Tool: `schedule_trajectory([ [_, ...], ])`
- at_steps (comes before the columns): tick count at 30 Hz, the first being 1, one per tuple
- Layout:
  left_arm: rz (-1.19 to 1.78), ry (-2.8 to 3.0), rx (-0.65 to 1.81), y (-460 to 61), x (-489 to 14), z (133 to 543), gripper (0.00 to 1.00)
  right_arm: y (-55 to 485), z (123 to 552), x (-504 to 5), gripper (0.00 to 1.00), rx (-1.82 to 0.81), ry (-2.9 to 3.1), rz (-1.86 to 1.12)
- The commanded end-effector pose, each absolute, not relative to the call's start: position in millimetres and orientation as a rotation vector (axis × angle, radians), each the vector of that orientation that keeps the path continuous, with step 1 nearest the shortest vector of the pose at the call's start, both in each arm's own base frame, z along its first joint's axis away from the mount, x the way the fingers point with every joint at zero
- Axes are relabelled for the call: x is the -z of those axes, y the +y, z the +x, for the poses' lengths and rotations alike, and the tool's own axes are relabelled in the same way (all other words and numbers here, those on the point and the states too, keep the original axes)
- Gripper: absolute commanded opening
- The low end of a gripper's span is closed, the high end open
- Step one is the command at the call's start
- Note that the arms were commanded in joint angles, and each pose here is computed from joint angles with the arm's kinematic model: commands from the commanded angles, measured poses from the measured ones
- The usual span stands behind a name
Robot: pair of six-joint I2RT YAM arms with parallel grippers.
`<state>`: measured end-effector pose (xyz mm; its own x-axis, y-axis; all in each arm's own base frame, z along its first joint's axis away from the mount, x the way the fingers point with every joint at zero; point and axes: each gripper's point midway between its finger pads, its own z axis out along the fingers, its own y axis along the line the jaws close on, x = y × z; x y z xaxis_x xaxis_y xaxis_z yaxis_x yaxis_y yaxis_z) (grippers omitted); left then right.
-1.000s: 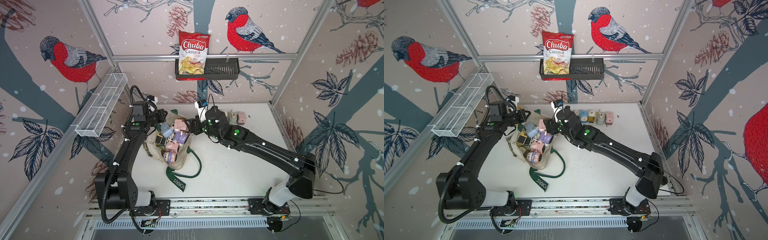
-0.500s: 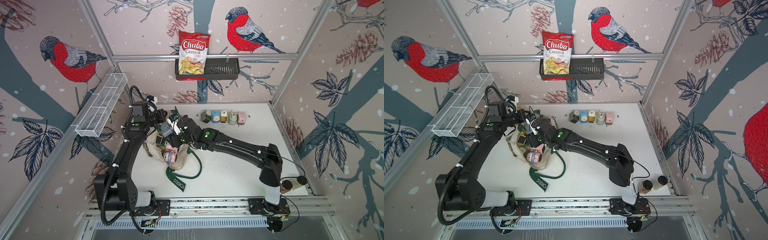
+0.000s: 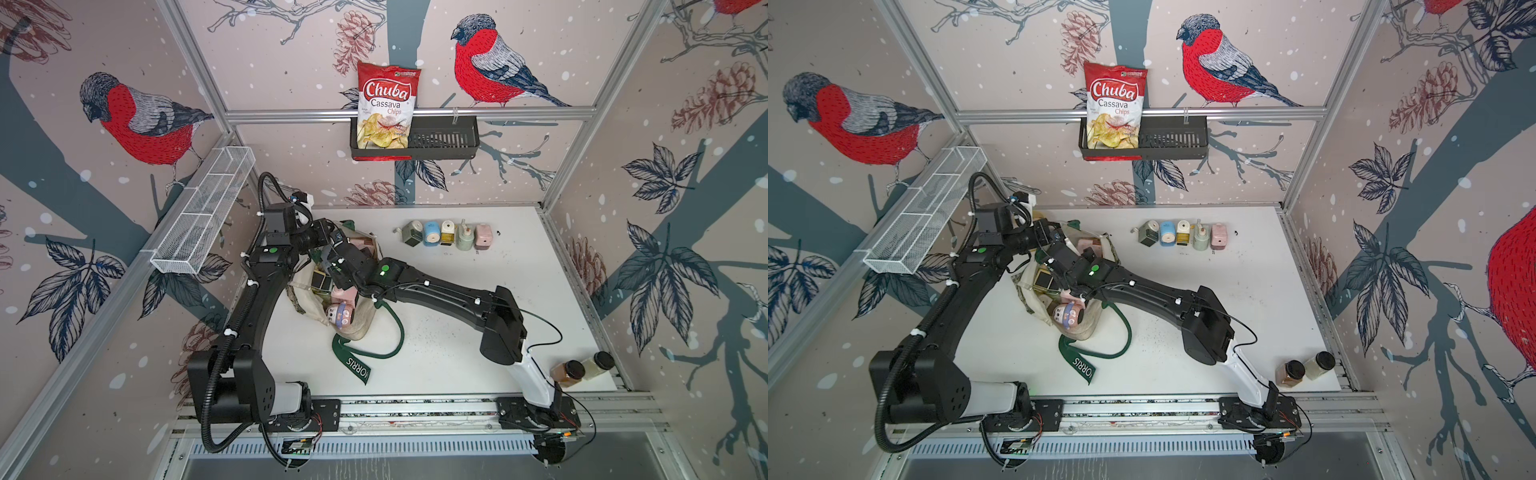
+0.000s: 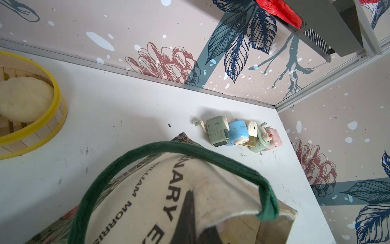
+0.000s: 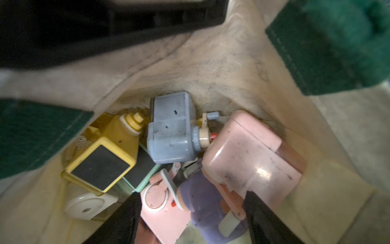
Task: Take out the pencil sharpeners from the tote bags
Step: Adjust the pencil sharpener in the canvas bag.
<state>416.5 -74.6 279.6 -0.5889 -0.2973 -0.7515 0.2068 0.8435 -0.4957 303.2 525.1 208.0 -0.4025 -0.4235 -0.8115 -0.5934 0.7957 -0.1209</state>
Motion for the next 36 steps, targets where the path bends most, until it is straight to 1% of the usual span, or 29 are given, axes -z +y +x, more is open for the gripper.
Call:
schedule_trajectory([
  [1, 0.000, 1.953, 0.720, -80.5, -314.0, 424.3, 0.00, 509.2, 315.2, -214.1, 0.81, -0.033, 1.998, -0.690],
  [8, 0.003, 1.953, 0.728, -81.6, -313.7, 423.9, 0.00, 502.5, 326.9, -209.2, 0.88, 0.090, 1.954, -0.668],
  [14, 0.002, 1.956, 0.729, -81.5, -313.0, 424.1, 0.00, 498.9, 343.5, -193.2, 0.92, 0.121, 1.968, -0.666],
  [20, 0.004, 1.954, 0.733, -82.5, -313.7, 424.0, 0.00, 501.1, 356.0, -169.4, 0.93, 0.089, 2.015, -0.703],
  [24, 0.005, 1.954, 0.731, -82.1, -313.3, 424.0, 0.00, 520.0, 339.6, -155.4, 0.91, -0.039, 2.059, -0.829],
  [31, 0.007, 1.951, 0.729, -82.2, -314.9, 423.4, 0.00, 551.9, 281.1, -152.7, 0.86, -0.409, 2.145, -1.088],
  [36, 0.007, 1.952, 0.730, -82.3, -314.8, 423.3, 0.00, 550.3, 264.6, -158.7, 0.85, -0.467, 2.152, -1.144],
])
